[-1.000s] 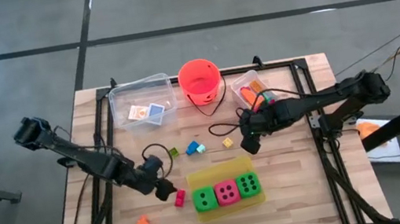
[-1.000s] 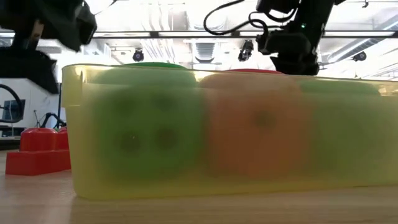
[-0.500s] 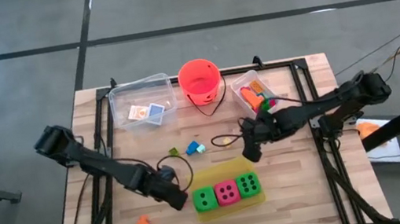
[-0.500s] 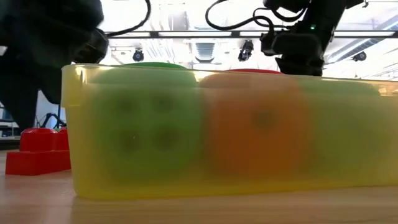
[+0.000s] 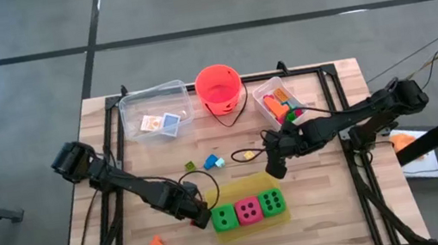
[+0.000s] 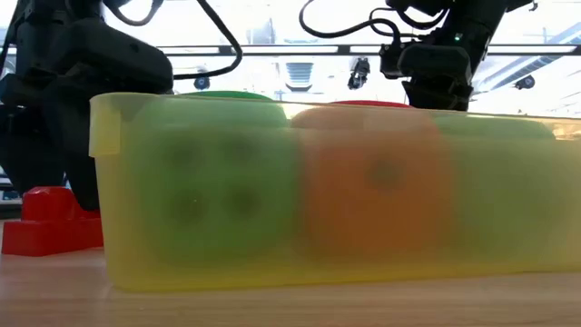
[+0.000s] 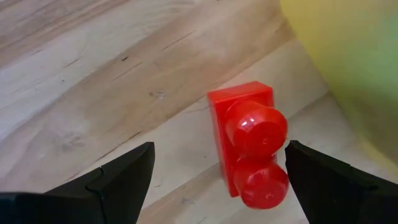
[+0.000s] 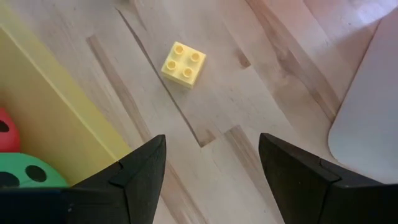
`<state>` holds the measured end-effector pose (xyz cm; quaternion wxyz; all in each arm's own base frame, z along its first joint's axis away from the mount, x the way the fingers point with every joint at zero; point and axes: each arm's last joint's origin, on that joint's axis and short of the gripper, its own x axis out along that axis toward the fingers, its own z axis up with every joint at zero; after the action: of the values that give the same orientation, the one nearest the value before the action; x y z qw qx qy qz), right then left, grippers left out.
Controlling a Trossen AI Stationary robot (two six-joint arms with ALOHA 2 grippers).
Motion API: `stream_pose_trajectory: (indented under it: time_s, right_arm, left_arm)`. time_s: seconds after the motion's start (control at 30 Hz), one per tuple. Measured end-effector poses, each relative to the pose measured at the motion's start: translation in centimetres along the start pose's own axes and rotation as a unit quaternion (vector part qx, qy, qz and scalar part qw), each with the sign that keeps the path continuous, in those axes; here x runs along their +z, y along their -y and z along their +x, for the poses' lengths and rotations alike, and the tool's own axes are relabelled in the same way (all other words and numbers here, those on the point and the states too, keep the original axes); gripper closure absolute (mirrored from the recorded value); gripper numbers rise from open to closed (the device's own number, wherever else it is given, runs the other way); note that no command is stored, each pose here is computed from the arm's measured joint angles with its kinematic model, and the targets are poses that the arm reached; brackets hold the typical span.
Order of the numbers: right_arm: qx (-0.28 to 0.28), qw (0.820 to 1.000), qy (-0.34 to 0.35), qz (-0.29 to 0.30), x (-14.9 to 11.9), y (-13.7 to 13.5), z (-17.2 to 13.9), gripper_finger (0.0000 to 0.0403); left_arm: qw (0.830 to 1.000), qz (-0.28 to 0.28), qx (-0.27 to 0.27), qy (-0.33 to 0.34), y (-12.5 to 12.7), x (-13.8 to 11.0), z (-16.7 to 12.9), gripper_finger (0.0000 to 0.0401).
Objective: Pick & Place Toys
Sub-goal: Put the red game piece into the white bin
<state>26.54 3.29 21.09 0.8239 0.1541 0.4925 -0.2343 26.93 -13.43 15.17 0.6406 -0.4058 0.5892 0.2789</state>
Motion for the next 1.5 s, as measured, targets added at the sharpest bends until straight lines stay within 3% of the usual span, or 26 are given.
stream_pose_trajectory:
  time_s: [0.6, 0.73, 0.93, 1.3, 1.5]
  right_arm:
    - [0.003, 1.000, 0.004, -0.020, 0.1, -0.1, 0.0, 0.0152]
    - [0.003, 1.000, 0.005, -0.022, 0.1, -0.1, 0.0, 0.0152]
    - [0.004, 1.000, 0.006, -0.022, 0.1, -0.1, 0.0, 0.0152]
    - [0.014, 0.999, 0.020, -0.026, 0.4, -0.3, 0.0, 0.0152]
    - [0.060, 0.992, 0.070, -0.088, 0.9, -1.7, -0.4, 0.0152]
  left_arm:
    - [0.999, 0.019, 0.032, -0.020, -2.4, -0.2, 1.7, 0.0064]
    - [0.999, 0.021, 0.041, -0.021, -2.6, -0.2, 1.7, 0.0128]
    - [0.998, 0.013, 0.052, -0.022, -2.6, 0.0, 1.6, 0.0286]
    - [0.999, 0.035, 0.005, -0.020, -0.9, 0.1, 0.2, 0.0287]
    - [0.996, 0.065, -0.053, 0.005, -0.2, -0.4, -3.1, 0.0287]
